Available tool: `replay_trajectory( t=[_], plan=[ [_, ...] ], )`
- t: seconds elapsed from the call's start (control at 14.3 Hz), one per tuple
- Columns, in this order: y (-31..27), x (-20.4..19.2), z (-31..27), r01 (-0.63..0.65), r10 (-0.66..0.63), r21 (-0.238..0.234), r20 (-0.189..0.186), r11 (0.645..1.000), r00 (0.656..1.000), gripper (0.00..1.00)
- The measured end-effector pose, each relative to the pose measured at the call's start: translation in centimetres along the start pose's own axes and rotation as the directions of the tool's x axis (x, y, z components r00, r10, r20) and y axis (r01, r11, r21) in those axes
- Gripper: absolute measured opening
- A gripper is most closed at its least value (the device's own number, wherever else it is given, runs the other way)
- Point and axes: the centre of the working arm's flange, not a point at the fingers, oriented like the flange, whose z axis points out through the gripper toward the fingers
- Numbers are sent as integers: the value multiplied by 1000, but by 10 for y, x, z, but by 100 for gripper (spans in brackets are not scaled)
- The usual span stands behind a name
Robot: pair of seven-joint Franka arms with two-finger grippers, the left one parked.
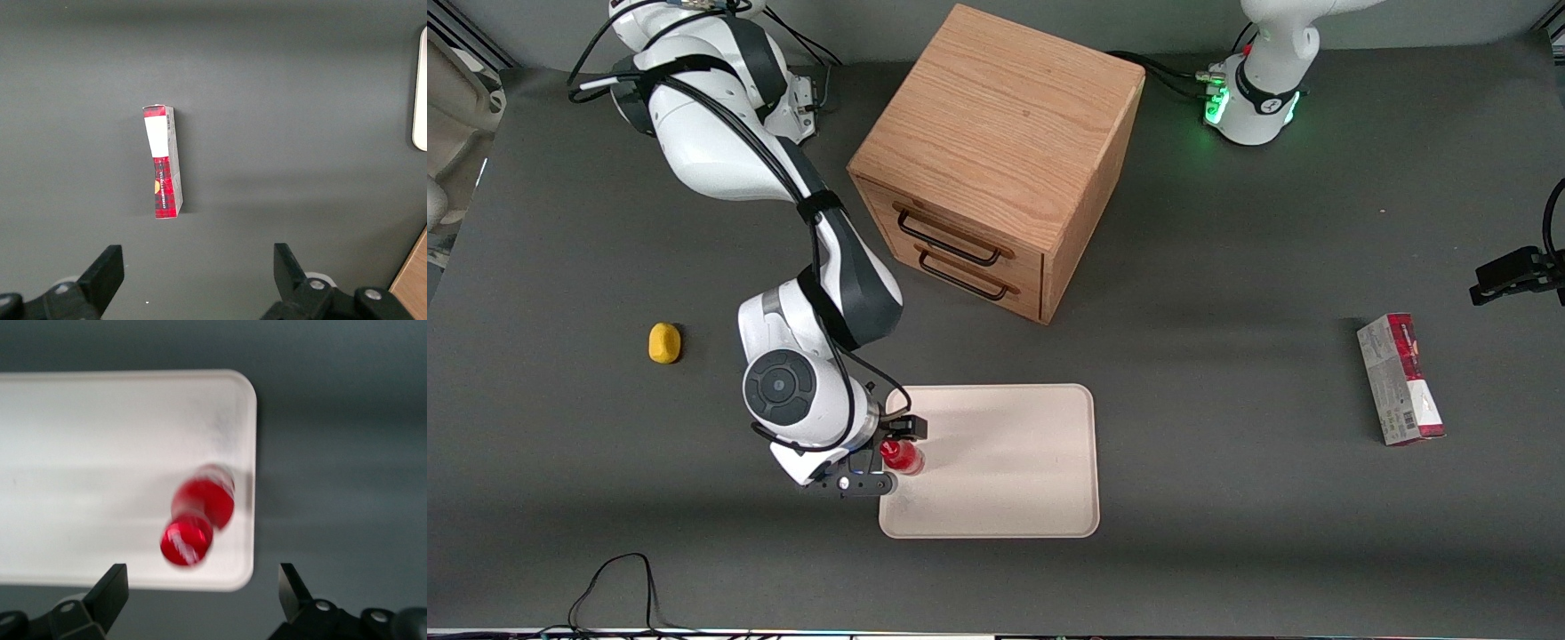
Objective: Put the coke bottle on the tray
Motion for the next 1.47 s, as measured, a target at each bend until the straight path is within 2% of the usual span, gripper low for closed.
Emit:
replay_trajectory(
  t=[0.28,0.49,0.56,0.91,1.12,1.26,1.47],
  plan=[
    [10,-31,-75,8,-6,-28,87,1000,996,100],
    [22,-63,-141,15,-10,-40,131,999,991,100],
    [26,-74,-162,17,-11,-39,135,999,991,100],
    [54,-125,-245,12,-9,-20,119,1000,993,100],
    [81,-150,-271,11,-7,-43,104,999,995,100],
    [122,-153,-282,7,-4,-34,94,999,996,100],
    [208,-157,-294,-2,2,7,50,1000,999,100]
  ],
)
